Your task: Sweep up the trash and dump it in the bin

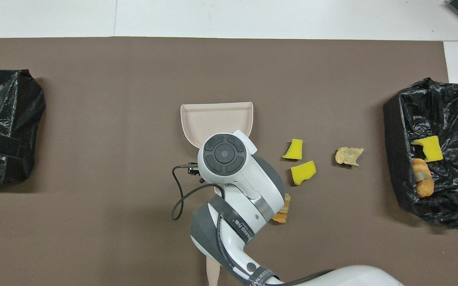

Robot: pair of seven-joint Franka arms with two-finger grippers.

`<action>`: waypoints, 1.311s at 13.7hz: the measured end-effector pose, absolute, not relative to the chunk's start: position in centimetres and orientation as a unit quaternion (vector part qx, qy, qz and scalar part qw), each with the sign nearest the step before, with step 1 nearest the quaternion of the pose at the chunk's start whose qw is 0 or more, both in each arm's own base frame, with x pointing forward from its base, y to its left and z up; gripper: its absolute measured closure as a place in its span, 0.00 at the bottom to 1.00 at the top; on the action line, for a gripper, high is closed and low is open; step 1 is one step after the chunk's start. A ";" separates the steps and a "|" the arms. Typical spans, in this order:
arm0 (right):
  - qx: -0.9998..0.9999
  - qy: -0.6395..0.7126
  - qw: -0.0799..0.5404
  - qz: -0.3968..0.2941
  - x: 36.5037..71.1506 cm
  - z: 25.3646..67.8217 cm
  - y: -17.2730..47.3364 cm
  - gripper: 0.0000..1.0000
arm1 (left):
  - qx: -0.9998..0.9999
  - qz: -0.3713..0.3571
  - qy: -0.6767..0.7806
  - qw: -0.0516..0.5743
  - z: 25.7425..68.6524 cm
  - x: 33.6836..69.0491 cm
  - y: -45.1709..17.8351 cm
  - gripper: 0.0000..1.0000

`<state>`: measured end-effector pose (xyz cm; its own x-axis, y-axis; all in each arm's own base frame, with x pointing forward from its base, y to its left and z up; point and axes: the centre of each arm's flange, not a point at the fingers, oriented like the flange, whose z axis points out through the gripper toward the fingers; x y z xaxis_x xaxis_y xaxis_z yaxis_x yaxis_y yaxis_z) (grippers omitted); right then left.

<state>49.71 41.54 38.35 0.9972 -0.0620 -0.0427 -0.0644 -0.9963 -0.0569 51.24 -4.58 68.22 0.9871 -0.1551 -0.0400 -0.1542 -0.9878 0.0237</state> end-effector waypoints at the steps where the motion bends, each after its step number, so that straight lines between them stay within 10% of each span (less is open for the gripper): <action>1: -0.999 0.027 0.023 0.022 48.8 39.6 41.6 0.07 | 0.997 -0.019 -0.079 0.010 68.5 51.0 -4.7 0.00; 8: -0.999 0.032 -0.020 0.015 35.3 42.2 43.5 0.00 | 0.994 -0.018 -0.103 0.009 67.4 51.0 -7.8 0.00; 18: -0.999 0.035 0.011 0.021 22.5 39.8 42.4 0.00 | 0.998 0.007 -0.052 0.025 49.3 49.4 -31.9 0.00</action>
<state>22.55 42.44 39.80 0.9967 -0.0691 -0.0429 -0.0701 -0.9973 -0.0215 49.37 -31.87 49.27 0.9945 -0.1034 0.0164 -0.1041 -0.9934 0.0487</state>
